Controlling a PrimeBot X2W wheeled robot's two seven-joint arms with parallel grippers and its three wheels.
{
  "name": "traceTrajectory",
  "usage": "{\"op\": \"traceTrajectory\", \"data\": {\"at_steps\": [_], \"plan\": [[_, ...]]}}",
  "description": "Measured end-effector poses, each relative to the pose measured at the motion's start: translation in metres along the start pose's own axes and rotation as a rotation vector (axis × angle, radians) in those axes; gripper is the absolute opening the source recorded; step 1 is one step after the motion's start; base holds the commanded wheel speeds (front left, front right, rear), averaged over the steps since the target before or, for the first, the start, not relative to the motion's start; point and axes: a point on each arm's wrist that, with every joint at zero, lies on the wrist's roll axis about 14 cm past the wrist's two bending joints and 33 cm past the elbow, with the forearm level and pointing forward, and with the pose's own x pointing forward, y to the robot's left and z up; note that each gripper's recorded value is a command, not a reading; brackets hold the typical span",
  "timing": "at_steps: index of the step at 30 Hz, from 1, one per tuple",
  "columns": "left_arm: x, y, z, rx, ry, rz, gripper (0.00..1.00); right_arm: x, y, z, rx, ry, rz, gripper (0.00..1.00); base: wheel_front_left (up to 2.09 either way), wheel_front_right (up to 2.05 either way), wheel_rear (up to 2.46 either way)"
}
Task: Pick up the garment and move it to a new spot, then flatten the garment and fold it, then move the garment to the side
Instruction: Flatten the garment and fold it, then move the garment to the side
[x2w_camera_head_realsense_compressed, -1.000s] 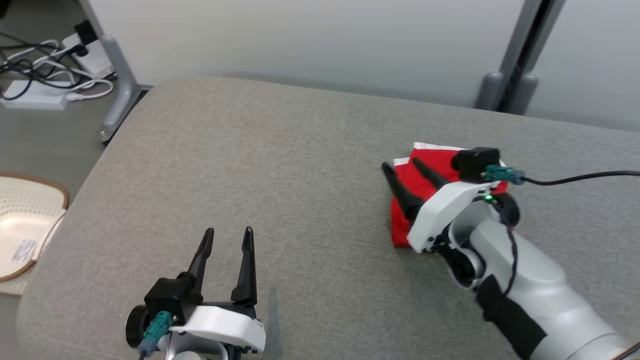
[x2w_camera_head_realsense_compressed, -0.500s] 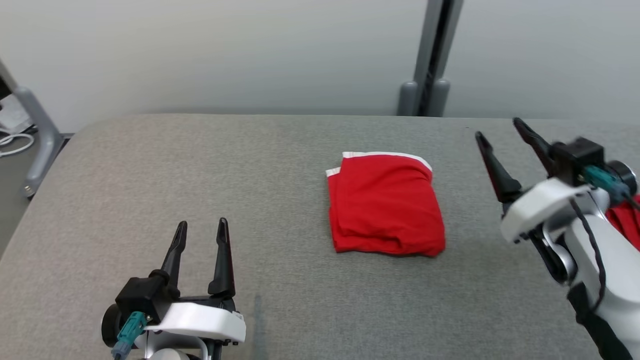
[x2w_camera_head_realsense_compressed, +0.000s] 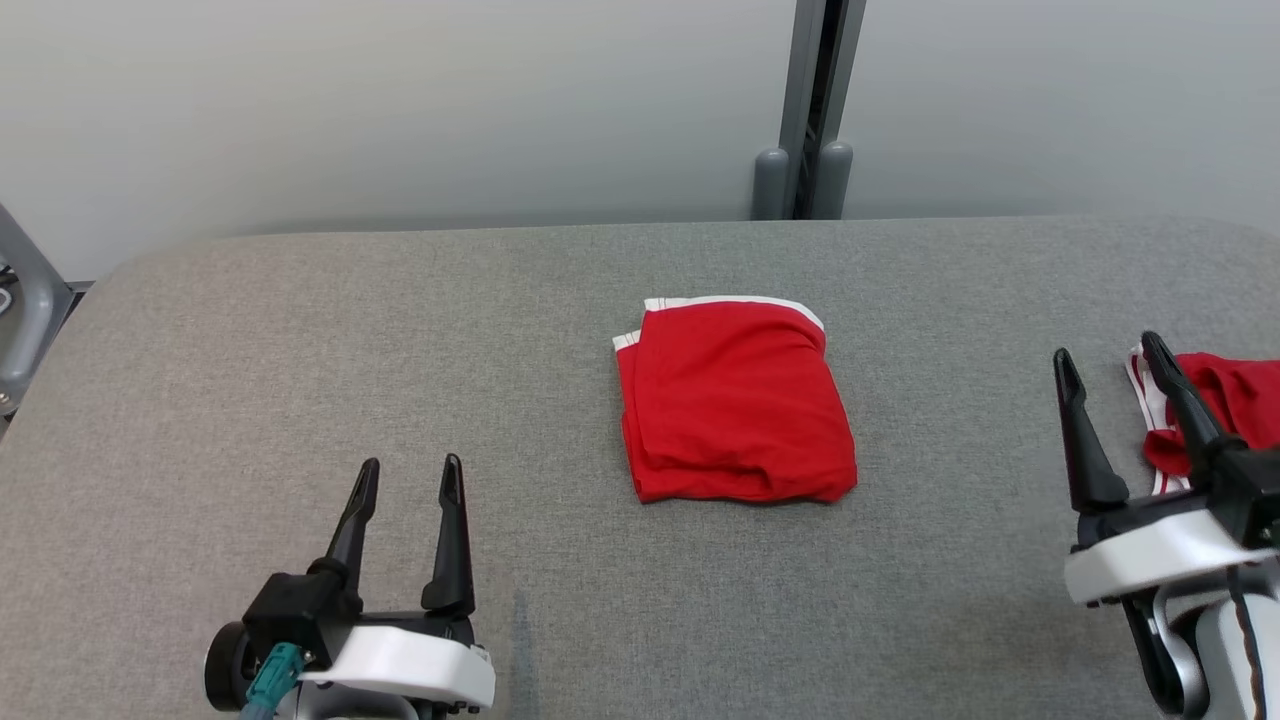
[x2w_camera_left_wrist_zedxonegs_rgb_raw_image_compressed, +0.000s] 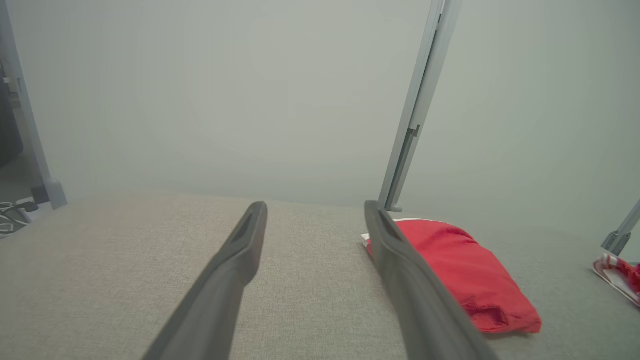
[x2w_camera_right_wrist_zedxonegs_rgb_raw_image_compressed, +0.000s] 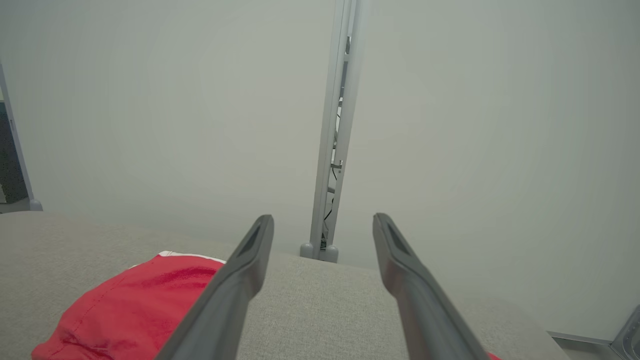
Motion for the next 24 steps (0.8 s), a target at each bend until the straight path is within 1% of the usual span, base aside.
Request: {"op": "traceTrajectory", "data": {"at_steps": [3, 10, 24], "plan": [[-0.005, -0.001, -0.003, -0.001, 0.011, -0.002, 1.0, -0.013, -0.005, -0.003, 0.024, 0.004, -0.052, 1.0, 0.0, 0.0, 0.0], [-0.013, -0.001, -0.006, 0.02, 0.018, -0.005, 1.0, -0.029, 0.0, -0.011, 0.041, 0.027, -0.083, 1.0, 0.0, 0.0, 0.0], [-0.015, 0.001, -0.008, 0.027, 0.026, -0.001, 1.0, -0.028, 0.007, -0.021, 0.06, 0.051, -0.069, 1.0, 0.0, 0.0, 0.0]]}}
